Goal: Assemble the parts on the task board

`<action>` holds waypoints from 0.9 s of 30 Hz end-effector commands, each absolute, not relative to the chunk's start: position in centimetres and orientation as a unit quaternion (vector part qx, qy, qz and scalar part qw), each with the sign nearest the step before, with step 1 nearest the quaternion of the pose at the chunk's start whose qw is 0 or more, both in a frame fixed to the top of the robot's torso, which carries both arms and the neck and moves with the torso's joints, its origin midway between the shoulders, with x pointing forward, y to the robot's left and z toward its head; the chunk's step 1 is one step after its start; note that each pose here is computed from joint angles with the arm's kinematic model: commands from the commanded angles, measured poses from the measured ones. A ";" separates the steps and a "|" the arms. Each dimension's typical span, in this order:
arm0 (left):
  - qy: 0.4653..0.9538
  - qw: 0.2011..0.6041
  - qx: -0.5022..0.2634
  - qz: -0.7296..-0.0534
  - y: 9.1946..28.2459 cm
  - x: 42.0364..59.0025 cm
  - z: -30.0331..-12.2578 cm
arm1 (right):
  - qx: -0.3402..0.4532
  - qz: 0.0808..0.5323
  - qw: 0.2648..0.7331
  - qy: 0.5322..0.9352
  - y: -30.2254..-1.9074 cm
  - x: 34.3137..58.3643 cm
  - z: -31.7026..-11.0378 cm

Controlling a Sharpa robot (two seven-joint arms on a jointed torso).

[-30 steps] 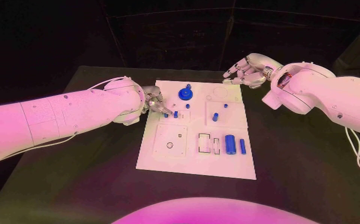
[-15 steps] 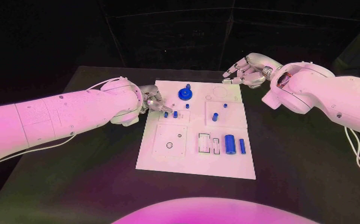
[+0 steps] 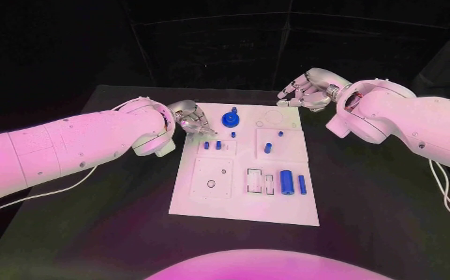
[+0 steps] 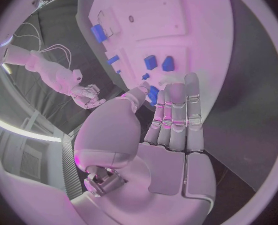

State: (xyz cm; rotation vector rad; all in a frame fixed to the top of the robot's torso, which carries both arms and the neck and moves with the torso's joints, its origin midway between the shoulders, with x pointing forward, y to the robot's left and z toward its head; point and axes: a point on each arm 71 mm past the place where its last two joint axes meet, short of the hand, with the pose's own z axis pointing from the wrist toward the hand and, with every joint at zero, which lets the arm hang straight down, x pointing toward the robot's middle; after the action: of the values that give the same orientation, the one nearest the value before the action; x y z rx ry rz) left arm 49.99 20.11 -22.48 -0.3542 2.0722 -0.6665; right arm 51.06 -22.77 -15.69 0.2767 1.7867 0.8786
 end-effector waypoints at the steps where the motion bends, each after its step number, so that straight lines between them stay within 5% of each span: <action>1: 0.776 0.483 -0.118 -0.389 18.2 50.3 -20.8 | 0.116 0.373 0.539 0.747 -22.7 51.1 -15.5; 12: 0.780 0.512 0.081 -0.351 13.7 50.9 -20.9 | 0.116 0.373 0.539 0.746 -22.5 51.2 -15.5; 27: 0.771 0.539 0.187 -0.284 10.8 51.9 -21.6 | 0.116 0.373 0.540 0.745 -22.4 51.2 -15.5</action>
State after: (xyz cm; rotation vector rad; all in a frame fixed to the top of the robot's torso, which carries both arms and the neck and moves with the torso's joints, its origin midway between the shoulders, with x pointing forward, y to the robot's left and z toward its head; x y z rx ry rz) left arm 51.83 10.78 -21.55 0.3539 1.8402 -0.7387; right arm 51.17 -22.49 -15.72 0.2755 1.7849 0.8812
